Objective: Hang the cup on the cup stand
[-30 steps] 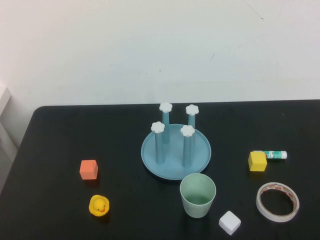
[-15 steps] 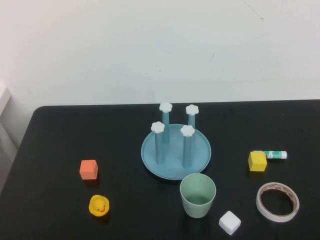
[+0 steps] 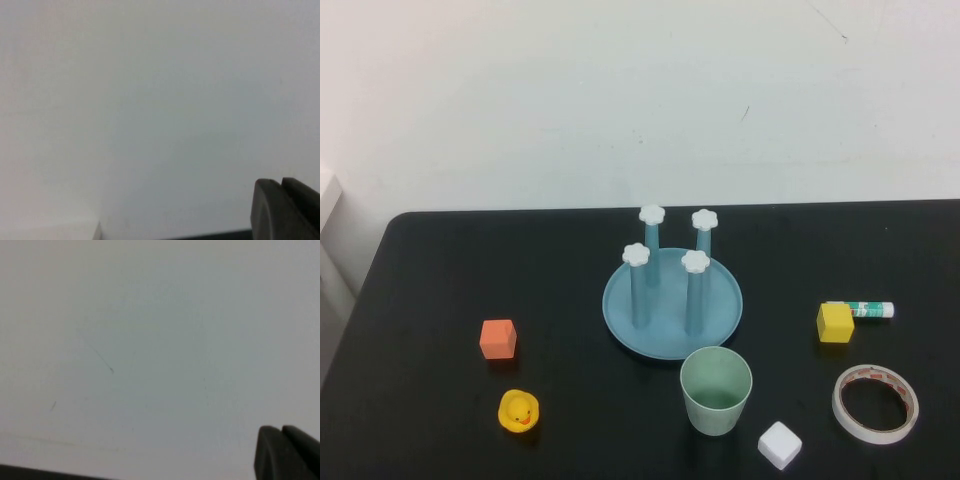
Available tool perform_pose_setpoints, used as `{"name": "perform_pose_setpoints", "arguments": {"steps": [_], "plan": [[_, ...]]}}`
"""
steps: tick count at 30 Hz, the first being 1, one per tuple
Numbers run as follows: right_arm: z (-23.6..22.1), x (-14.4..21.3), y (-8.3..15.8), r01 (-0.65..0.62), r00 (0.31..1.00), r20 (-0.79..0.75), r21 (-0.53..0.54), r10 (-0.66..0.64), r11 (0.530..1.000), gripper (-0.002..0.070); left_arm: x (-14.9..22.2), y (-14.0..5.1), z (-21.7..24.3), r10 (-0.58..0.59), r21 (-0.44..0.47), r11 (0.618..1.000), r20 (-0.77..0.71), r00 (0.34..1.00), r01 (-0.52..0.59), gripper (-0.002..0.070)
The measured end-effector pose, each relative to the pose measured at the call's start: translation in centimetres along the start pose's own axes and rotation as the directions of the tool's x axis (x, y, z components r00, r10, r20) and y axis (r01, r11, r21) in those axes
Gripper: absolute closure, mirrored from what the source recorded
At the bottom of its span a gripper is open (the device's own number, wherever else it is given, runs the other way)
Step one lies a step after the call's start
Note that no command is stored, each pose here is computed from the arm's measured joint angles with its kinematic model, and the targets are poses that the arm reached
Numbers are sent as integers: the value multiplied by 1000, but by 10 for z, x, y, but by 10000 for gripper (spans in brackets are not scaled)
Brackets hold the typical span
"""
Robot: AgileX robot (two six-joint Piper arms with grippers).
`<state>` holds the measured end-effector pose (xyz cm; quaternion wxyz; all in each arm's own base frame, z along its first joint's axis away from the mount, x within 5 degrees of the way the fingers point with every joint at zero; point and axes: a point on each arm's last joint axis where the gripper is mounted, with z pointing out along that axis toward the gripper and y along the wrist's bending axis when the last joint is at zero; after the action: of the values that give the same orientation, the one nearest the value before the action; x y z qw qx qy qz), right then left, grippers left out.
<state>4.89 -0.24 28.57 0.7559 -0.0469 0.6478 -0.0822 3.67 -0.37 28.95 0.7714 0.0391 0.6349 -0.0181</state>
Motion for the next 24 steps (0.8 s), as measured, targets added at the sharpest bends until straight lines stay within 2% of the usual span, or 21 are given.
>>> {"name": "perform_pose_setpoints", "arguments": {"steps": [3, 6, 8, 9, 11, 15, 20, 24], "plan": [[12, -18, -5, -7, 990, -138, -5, 6, 1000, 676, -7, 0, 6, 17, 15, 1000, -120, 993, -15, 676], [28, -27, -6, -24, 948, -317, -35, 12, 999, 677, -3, -1, 15, 18, 25, 1000, -233, 972, -12, 676], [43, -30, -3, -34, 900, -435, -99, -13, 995, 678, 3, -2, 21, 8, 31, 1000, -296, 955, 2, 676], [59, -31, 4, -51, 850, -524, -195, -61, 979, 678, 7, -2, 26, -5, 34, 999, -336, 942, 17, 676], [76, -30, 14, -106, 804, -587, -307, -101, 946, 678, 10, -3, 30, -22, 35, 999, -364, 931, 37, 676], [117, -19, 36, -233, 736, -649, -508, -191, 829, 678, 18, -4, 36, -40, 34, 998, -411, 911, 59, 676], [161, 13, 65, -350, 721, -659, -612, -213, 709, 678, 28, -4, 36, -37, 34, 998, -444, 895, 58, 676], [184, 51, 109, -368, 672, -664, -684, -329, 629, 678, 34, -4, 36, -27, 37, 998, -452, 892, 49, 676]]}}
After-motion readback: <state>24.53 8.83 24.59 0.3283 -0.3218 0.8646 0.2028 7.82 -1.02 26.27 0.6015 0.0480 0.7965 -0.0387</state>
